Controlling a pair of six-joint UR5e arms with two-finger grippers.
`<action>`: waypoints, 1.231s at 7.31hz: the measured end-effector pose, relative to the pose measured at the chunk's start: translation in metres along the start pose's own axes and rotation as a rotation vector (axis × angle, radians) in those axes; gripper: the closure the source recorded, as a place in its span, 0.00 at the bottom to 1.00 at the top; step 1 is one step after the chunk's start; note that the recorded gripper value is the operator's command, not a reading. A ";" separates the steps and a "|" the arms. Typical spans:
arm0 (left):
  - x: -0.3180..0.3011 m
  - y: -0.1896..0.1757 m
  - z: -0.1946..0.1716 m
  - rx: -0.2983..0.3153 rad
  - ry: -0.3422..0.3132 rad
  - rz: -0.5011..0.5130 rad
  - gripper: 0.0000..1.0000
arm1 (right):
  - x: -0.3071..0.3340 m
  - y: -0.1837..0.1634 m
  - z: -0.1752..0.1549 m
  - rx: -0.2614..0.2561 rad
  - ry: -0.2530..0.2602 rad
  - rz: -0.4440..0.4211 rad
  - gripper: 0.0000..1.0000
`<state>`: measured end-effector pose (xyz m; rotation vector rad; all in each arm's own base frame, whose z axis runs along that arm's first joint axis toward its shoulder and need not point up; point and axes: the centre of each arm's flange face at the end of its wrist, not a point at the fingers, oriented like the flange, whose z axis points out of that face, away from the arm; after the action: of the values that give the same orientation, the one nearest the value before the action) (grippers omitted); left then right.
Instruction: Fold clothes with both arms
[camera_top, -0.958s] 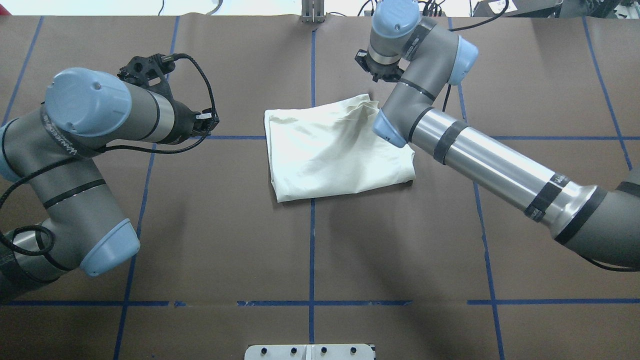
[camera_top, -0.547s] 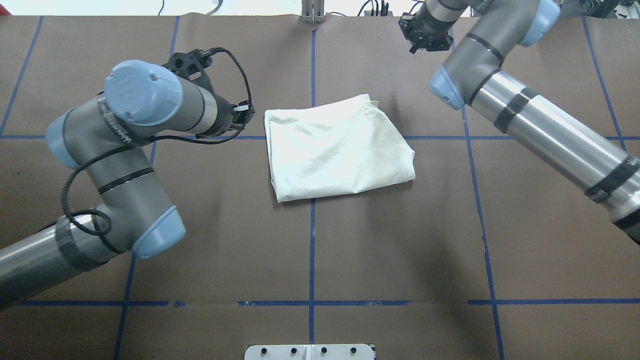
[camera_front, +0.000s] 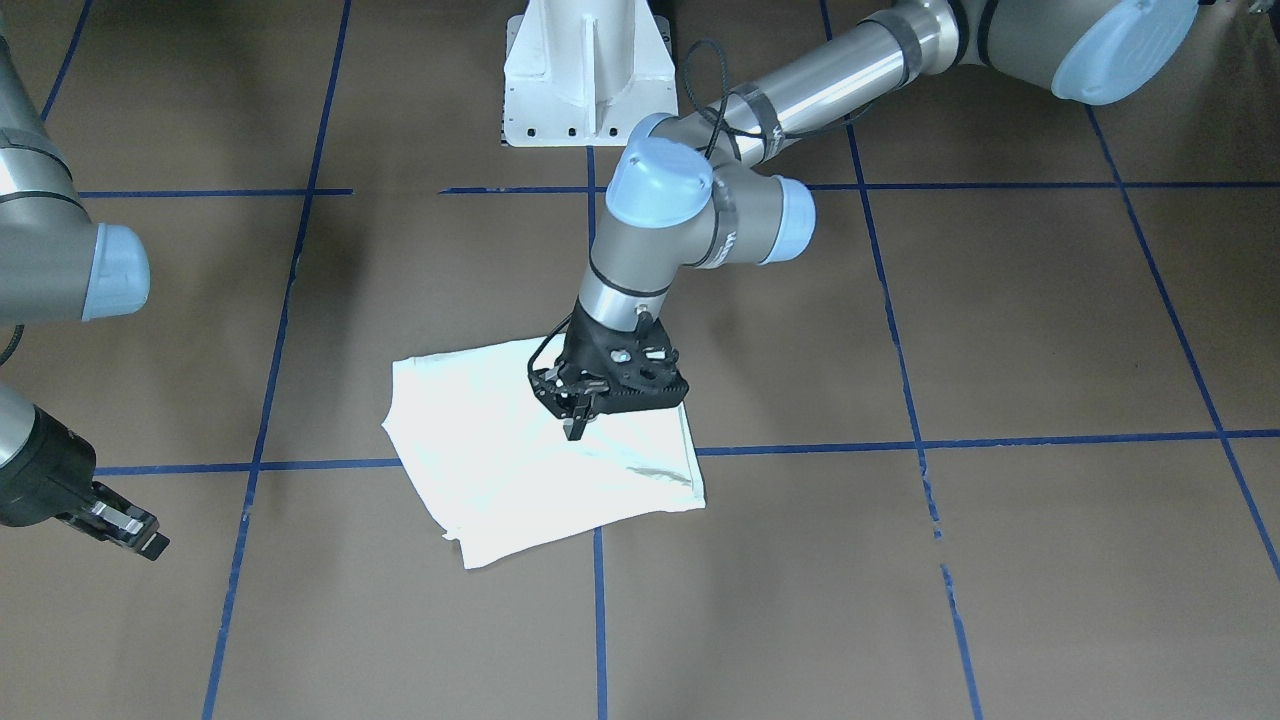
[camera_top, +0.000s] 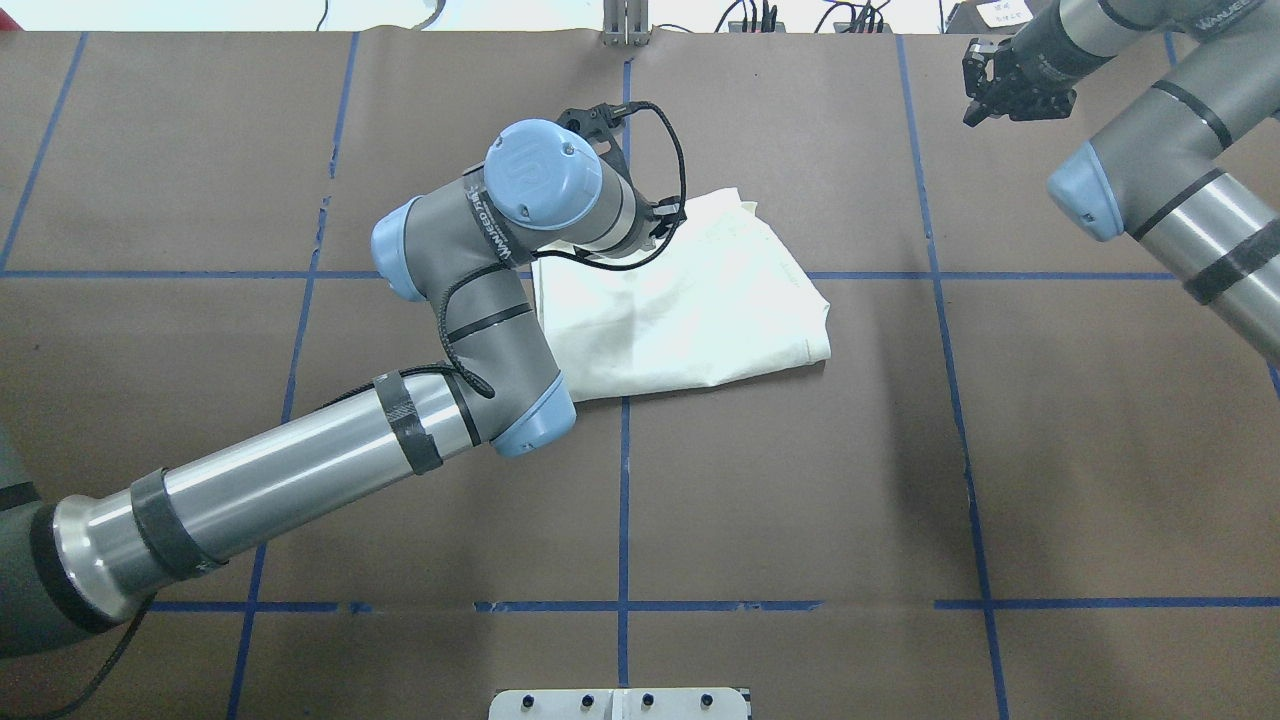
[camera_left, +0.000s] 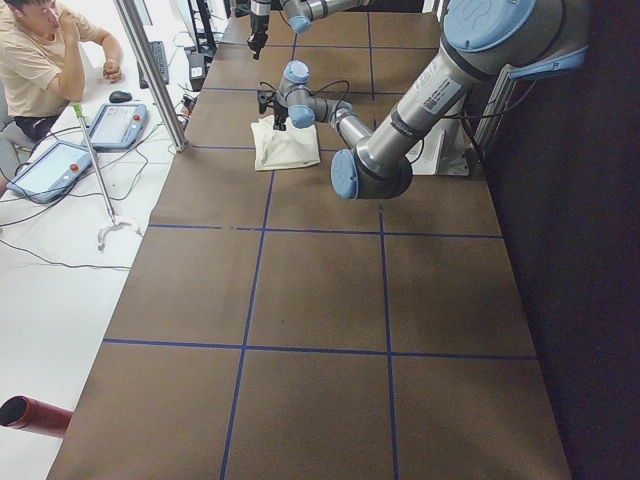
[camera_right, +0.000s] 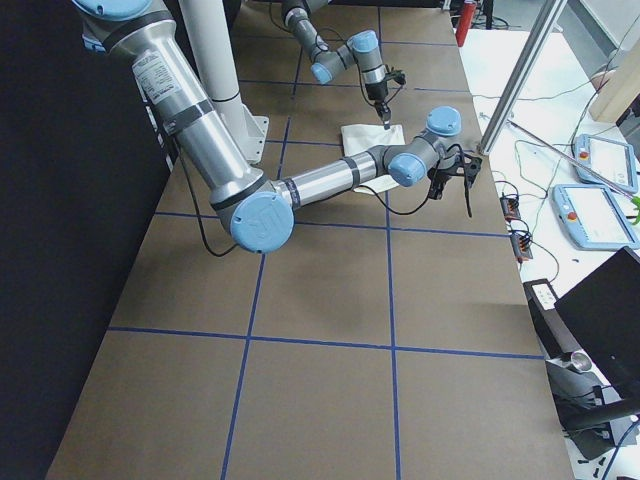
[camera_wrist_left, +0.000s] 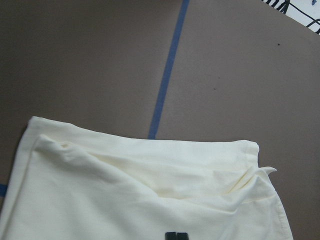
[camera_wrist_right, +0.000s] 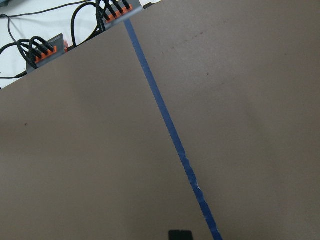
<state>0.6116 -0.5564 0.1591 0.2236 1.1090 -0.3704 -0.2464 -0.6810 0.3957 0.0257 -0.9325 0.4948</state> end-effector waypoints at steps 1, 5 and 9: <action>-0.003 0.005 0.013 -0.008 -0.014 0.011 1.00 | 0.001 0.001 0.002 -0.002 0.002 -0.001 1.00; -0.008 0.017 0.038 -0.021 -0.022 0.028 1.00 | -0.004 0.010 0.011 -0.012 0.009 -0.013 1.00; -0.050 -0.087 0.042 0.099 0.044 0.050 1.00 | -0.005 0.024 0.026 -0.029 0.019 -0.026 1.00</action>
<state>0.5921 -0.6422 0.2228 0.3480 1.1276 -0.3781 -0.2786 -0.6675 0.4030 0.0068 -0.9197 0.4572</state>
